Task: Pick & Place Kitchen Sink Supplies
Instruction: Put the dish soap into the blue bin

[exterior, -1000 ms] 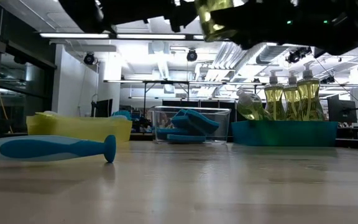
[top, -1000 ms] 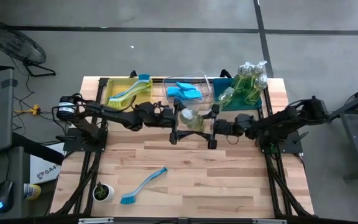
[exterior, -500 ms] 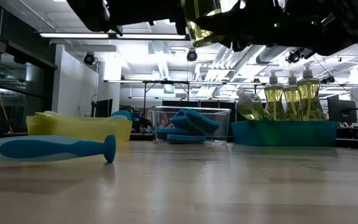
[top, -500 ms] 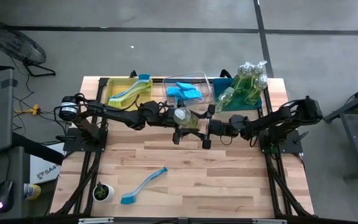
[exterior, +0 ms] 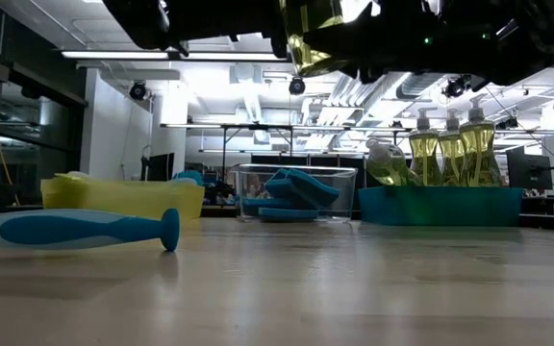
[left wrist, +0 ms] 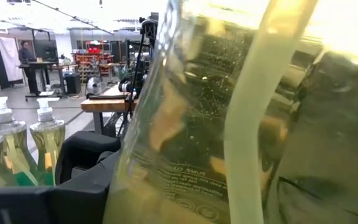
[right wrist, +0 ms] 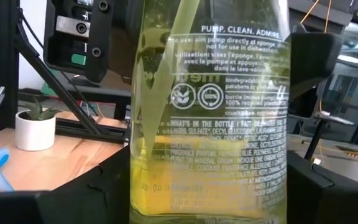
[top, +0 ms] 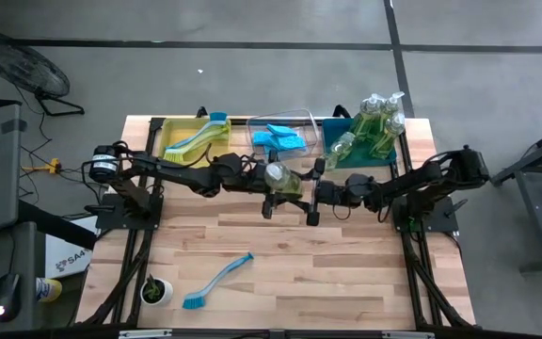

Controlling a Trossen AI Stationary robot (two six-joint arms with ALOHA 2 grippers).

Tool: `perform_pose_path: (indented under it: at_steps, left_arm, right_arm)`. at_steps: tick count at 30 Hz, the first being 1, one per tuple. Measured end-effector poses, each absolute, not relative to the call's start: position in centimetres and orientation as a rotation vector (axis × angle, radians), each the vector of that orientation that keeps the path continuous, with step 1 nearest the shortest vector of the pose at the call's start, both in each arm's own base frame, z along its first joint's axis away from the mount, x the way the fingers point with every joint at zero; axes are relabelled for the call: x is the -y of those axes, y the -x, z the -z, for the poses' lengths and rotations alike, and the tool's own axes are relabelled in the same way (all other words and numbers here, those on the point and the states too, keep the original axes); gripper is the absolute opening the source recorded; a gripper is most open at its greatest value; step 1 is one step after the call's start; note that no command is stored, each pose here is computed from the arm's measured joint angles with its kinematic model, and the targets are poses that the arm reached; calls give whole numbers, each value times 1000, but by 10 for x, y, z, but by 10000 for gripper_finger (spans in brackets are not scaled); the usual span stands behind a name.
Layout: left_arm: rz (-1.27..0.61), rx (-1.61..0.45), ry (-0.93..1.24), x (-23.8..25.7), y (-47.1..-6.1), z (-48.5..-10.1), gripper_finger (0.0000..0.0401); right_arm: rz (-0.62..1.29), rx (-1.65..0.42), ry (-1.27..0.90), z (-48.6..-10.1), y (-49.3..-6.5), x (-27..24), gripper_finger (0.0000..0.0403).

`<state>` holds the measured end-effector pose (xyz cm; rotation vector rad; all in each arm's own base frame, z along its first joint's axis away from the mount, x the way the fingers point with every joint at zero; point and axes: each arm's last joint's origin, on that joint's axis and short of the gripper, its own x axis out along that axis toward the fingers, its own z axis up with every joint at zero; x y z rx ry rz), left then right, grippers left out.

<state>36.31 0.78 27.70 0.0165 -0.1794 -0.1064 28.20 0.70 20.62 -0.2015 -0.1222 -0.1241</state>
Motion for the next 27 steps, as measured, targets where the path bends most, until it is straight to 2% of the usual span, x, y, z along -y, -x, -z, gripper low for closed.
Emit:
perform_pose_path:
  at_steps: [5,9,11,20,27]
  left_arm:
    - [104,164,-2,-8,-363,-275,242]
    - [63,122,-26,-9,-364,-271,240]
    - [49,101,-27,-9,-364,-269,239]
    - [-22,12,-26,-11,-359,-268,239]
    - [-63,-79,-22,-12,-359,-260,239]
  right_arm:
    - [127,100,156,-204,-282,-7,267]
    - [169,51,93,-199,-282,-10,360]
    - [205,15,74,-198,-281,-12,383]
    - [181,-163,91,-217,-252,-25,327]
    - [147,-233,139,-282,-228,-29,322]
